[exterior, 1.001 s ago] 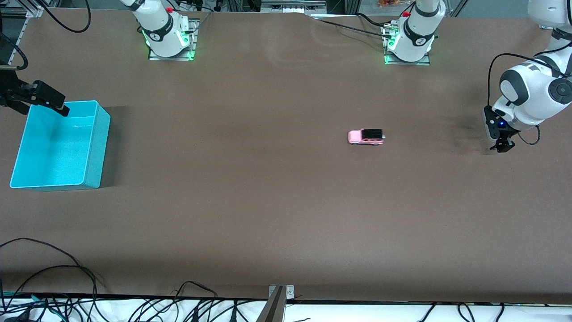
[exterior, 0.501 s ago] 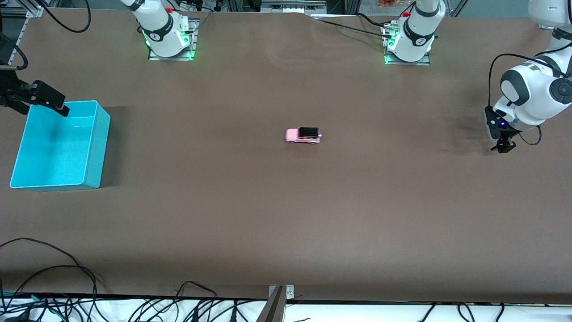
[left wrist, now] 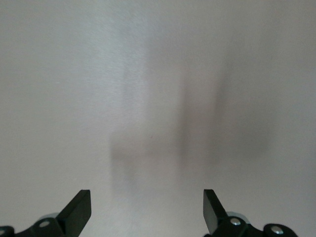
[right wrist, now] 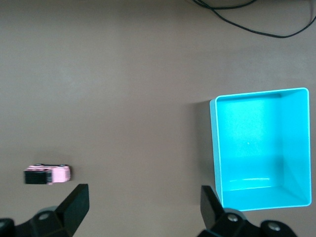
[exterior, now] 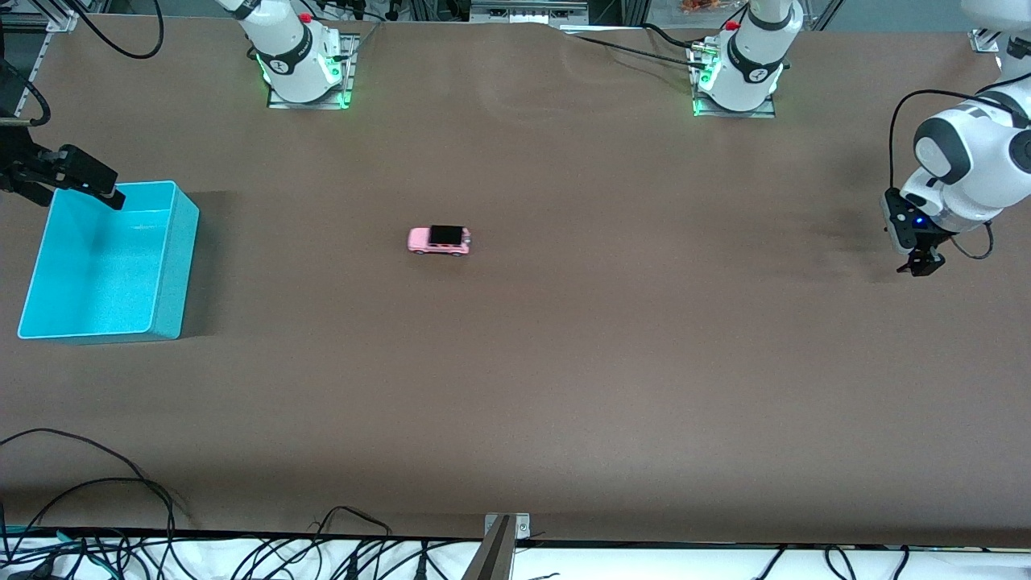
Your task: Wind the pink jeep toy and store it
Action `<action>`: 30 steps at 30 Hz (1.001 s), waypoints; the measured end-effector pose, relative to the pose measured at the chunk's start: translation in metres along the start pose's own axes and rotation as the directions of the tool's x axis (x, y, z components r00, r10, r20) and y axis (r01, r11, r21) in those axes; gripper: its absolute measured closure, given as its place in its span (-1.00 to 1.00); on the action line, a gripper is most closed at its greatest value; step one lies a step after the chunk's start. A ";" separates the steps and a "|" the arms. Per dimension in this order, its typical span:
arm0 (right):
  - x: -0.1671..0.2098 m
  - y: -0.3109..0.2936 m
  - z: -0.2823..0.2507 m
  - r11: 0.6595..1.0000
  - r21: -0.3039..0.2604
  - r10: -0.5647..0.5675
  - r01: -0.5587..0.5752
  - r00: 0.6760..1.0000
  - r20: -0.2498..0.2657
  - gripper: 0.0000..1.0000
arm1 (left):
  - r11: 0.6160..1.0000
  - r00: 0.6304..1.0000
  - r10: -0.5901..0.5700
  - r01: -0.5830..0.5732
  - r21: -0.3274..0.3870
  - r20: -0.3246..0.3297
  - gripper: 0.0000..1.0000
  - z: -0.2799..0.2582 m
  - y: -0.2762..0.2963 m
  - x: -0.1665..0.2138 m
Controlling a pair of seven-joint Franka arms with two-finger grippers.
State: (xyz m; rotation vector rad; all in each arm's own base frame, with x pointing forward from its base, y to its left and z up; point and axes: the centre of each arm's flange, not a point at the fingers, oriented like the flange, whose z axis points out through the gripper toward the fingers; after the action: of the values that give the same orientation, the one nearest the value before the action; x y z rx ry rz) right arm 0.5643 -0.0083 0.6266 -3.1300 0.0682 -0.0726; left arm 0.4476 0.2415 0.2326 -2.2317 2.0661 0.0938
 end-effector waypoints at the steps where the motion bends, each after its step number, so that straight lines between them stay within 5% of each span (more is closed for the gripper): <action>1: 0.000 0.000 0.000 1.000 0.000 0.000 0.000 1.000 0.000 -1.00 | 1.000 1.000 -0.001 0.001 0.000 -0.004 -1.00 -0.005 0.000 0.000; 30: 0.000 0.000 0.000 1.000 0.000 0.000 0.000 1.000 0.000 -1.00 | 0.976 1.000 -0.009 0.013 0.218 -0.020 -1.00 -0.151 -0.007 -0.005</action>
State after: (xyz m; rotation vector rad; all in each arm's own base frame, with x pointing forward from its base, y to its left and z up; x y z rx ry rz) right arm 0.5643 -0.0082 0.6266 -3.1300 0.0679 -0.0727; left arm 0.4504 0.2297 0.3836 -2.1193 1.9653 -0.1484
